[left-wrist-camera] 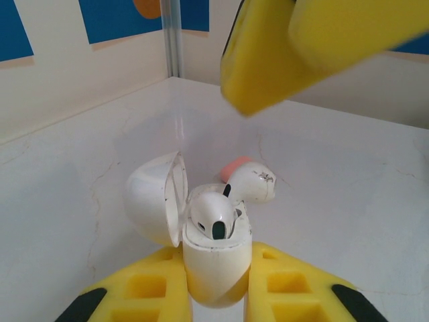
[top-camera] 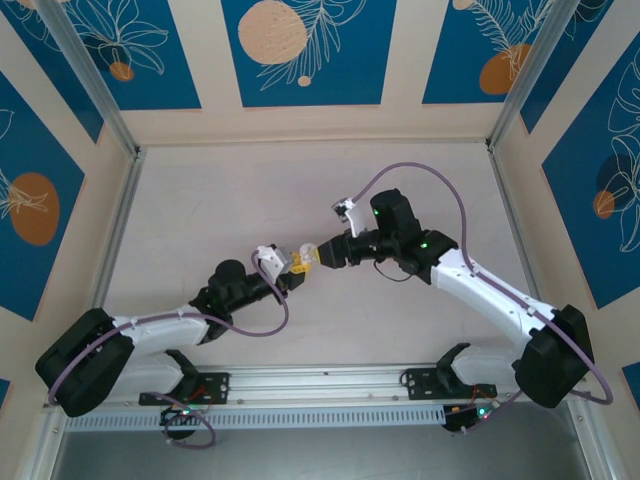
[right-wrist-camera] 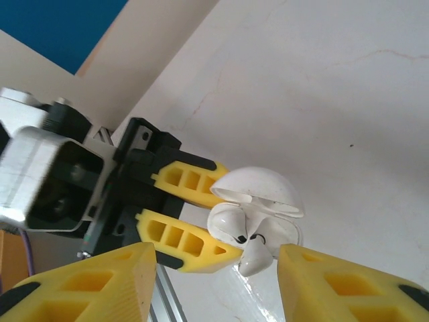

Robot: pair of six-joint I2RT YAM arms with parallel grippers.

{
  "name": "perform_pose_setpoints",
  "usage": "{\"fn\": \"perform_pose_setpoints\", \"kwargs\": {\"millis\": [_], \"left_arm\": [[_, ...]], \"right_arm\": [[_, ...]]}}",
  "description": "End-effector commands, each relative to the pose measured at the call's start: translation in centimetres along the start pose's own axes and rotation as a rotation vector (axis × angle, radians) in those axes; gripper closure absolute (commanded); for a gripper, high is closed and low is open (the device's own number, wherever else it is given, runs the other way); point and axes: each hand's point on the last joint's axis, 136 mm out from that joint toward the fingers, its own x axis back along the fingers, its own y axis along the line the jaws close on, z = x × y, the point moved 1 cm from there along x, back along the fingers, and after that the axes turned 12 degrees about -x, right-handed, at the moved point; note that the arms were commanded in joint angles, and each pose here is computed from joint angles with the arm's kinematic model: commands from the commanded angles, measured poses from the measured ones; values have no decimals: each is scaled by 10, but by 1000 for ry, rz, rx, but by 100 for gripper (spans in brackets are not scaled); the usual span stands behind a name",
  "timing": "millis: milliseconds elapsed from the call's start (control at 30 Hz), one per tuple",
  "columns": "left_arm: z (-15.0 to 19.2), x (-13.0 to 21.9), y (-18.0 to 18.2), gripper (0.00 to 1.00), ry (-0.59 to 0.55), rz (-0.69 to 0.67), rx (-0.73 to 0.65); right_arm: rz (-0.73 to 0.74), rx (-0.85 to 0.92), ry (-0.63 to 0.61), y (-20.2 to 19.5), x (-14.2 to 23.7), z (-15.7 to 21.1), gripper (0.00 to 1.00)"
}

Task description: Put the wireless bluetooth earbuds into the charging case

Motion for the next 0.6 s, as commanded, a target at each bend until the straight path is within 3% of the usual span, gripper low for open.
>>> {"fn": "perform_pose_setpoints", "kwargs": {"millis": [0, 200, 567], "left_arm": [[-26, -2, 3, 82, -76, -10, -32], [-26, -3, 3, 82, -75, -8, -32], [-26, -4, 3, 82, -74, -5, -30]], "right_arm": [[-4, -27, 7, 8, 12, 0, 49], [4, -108, 79, 0, 9, 20, 58], [1, -154, 119, -10, -5, 25, 63]]}}
